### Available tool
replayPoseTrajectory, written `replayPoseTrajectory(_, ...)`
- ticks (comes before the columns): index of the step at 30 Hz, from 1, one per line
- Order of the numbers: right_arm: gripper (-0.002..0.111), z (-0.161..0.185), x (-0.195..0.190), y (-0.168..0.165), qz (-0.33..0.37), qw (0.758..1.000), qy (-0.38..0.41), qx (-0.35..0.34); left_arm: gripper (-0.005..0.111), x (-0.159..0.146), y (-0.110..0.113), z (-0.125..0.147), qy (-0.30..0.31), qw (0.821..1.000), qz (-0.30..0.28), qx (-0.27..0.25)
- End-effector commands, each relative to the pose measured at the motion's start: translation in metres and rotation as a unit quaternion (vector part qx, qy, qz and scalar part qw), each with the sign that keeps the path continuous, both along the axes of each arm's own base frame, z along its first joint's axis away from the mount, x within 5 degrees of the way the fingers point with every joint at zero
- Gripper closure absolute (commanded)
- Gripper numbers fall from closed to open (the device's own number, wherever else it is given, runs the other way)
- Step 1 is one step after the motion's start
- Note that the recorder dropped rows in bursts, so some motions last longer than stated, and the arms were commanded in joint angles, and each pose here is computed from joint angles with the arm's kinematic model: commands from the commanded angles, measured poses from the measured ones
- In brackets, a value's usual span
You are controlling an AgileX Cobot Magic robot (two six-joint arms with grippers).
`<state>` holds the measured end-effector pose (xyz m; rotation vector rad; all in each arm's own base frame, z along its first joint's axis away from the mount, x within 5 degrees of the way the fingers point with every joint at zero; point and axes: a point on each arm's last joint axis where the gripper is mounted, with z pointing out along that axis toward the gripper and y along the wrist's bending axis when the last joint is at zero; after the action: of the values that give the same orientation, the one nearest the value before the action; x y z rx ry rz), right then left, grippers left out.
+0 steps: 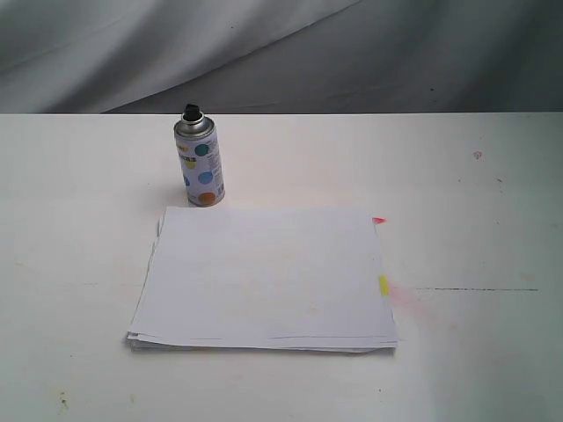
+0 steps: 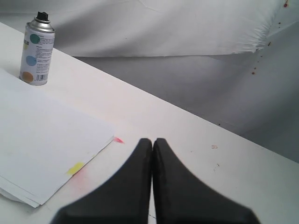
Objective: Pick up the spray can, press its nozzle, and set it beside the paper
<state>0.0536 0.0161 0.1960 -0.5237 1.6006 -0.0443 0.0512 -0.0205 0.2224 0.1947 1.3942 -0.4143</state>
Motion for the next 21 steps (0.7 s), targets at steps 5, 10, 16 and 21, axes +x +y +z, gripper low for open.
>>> replayPoseTrajectory(5, 0.108, 0.006, 0.001, 0.0, -0.001, 0.999, -0.037, 0.014, 0.107, -0.001, 0.001, 0.002, 0.004, 0.998, -0.011, -0.065)
replayPoseTrajectory(10, 0.108, 0.013, 0.001, 0.0, -0.002, 0.997, -0.066, 0.049, 0.107, -0.005, 0.001, 0.022, 0.02, 0.997, -0.021, -0.069)
replayPoseTrajectory(16, 0.108, 0.014, 0.0, 0.0, -0.002, 0.996, -0.071, 0.053, 0.107, 0.015, -0.008, 0.065, 0.061, 0.996, -0.02, -0.054)
replayPoseTrajectory(21, 0.108, 0.014, 0.0, 0.0, -0.002, 0.996, -0.069, 0.06, 0.107, 0.066, -0.03, 0.086, 0.153, 0.988, -0.015, -0.015)
